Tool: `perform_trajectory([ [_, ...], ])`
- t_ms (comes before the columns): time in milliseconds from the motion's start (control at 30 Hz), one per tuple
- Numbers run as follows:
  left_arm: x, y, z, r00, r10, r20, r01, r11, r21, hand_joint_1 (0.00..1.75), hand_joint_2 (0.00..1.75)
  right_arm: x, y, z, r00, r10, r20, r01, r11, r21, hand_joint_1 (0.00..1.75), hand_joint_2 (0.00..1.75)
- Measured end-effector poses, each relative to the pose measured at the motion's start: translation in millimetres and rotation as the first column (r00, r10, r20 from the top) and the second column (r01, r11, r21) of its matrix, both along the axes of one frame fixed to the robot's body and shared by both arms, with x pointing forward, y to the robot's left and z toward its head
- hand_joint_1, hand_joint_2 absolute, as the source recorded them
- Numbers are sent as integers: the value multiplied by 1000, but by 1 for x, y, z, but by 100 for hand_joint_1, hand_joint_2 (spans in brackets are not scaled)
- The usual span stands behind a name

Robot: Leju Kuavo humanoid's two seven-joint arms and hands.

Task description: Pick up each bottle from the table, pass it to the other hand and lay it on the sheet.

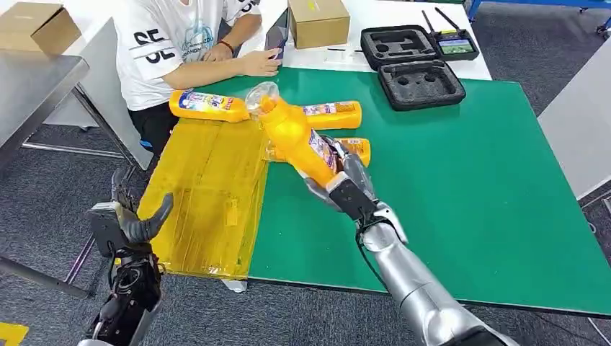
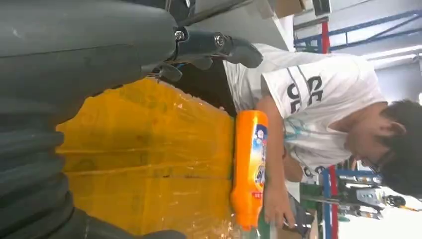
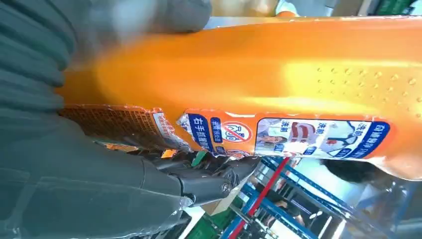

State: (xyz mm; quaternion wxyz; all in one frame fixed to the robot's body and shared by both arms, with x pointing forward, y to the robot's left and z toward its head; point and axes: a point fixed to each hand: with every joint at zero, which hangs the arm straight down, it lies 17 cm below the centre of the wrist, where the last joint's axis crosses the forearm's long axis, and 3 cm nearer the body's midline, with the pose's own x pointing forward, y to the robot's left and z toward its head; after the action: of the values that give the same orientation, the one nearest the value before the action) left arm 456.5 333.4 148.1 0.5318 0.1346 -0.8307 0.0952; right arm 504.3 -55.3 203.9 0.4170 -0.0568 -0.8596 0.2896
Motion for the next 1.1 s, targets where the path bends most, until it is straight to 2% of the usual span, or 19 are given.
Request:
perform_trajectory([
  [67,0,-3,-1,999,-32,-6,32,998,-45,0,175,-2,-1,3,1000,-1,5,0,1000,24,175,175],
  [233,-9,-33,-3,977,-212,-11,207,963,-174,0,175,-14,-2,-10,1000,13,-16,-12,998,68,175,175],
  [300,-13,-58,-1,948,-318,-10,309,928,-207,0,175,-21,3,-18,999,34,-42,-31,996,81,175,175],
  [400,-19,-89,2,908,-418,-3,407,886,-222,0,175,-32,13,-32,996,54,-75,-47,994,96,175,175],
  [533,-28,-136,6,828,-560,3,543,801,-252,0,175,-48,32,-46,990,90,-112,-77,991,114,175,175],
  [633,-31,-158,8,793,-609,9,588,763,-268,0,175,-58,43,-53,985,108,-132,-92,988,121,175,175],
  [867,-22,-221,36,671,-740,47,724,641,-255,0,175,-88,76,-70,976,157,-152,-143,985,97,175,175],
  [1100,-19,-245,35,607,-794,36,773,580,-256,0,175,-93,81,-77,970,171,-173,-158,983,90,175,175],
])
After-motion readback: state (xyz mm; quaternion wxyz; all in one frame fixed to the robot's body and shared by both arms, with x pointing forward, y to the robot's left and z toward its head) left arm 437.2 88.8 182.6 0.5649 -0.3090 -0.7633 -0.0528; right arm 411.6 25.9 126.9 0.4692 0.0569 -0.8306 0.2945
